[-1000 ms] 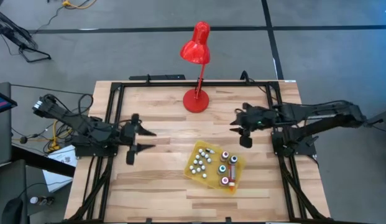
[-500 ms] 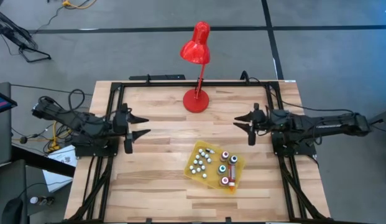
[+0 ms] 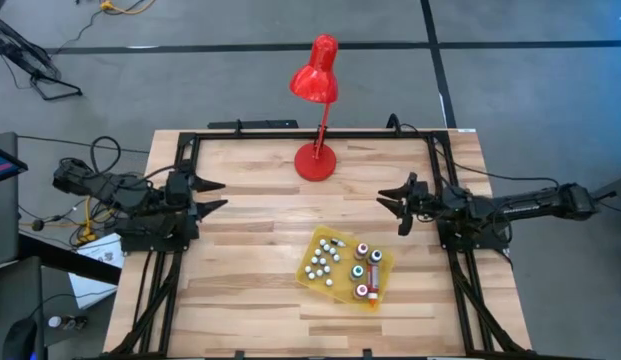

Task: Pick & Place food coloring
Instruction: Return to Home Position

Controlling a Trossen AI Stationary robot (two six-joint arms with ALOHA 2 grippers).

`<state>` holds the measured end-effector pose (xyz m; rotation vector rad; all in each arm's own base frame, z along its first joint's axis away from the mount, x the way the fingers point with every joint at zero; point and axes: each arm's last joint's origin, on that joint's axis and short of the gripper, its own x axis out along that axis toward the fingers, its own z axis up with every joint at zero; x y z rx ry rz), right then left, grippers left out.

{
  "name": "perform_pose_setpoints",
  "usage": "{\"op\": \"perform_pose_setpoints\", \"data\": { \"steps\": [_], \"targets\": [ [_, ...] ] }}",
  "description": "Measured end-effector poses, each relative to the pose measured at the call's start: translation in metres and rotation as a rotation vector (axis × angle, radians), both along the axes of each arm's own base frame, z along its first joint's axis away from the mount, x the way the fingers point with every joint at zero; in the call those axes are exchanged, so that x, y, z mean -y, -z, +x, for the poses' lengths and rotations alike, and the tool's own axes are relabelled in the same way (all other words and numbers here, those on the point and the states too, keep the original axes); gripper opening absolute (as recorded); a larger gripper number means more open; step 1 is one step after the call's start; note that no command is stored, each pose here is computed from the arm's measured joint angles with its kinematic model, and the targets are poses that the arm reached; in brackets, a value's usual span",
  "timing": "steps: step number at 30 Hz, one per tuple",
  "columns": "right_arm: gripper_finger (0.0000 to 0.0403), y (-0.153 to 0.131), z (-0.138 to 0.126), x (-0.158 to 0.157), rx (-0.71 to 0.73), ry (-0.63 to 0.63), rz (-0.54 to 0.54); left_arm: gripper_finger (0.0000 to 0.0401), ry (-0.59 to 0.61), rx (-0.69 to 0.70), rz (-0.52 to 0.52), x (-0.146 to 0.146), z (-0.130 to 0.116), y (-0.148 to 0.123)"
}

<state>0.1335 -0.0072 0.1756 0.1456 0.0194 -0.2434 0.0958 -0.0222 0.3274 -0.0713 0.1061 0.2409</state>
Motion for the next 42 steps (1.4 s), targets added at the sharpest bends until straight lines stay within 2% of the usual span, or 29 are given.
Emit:
{"op": "perform_pose_setpoints", "data": {
  "steps": [5, 13, 17, 21, 27, 34, 42],
  "targets": [
    [0.0102, 0.011, -0.003, 0.001, 0.024, 0.041, 0.051, 0.0189, 0.0, 0.004, -0.003, -0.003, -0.007, 0.0],
    [0.0102, 0.011, -0.004, 0.001, 0.025, 0.097, 0.047, 0.0189, -0.009, -0.011, -0.055, -0.003, -0.008, 0.006],
    [0.0102, 0.012, -0.004, 0.002, 0.021, 0.132, 0.045, 0.0189, -0.011, 0.032, -0.098, 0.002, 0.005, 0.03],
    [0.0102, 0.014, -0.004, 0.002, 0.012, 0.138, 0.07, 0.0189, 0.016, 0.128, -0.089, 0.009, 0.021, 0.068],
    [0.0102, 0.017, -0.005, 0.002, -0.015, 0.14, 0.079, 0.0189, 0.028, 0.235, -0.131, 0.011, 0.024, 0.11],
    [0.0102, 0.017, -0.005, 0.002, -0.016, 0.139, 0.079, 0.0189, 0.039, 0.341, -0.177, 0.009, 0.02, 0.13],
    [0.0102, 0.017, -0.005, 0.002, -0.016, 0.139, 0.08, 0.0189, 0.045, 0.292, -0.21, 0.01, 0.02, 0.144]
  ]
}}
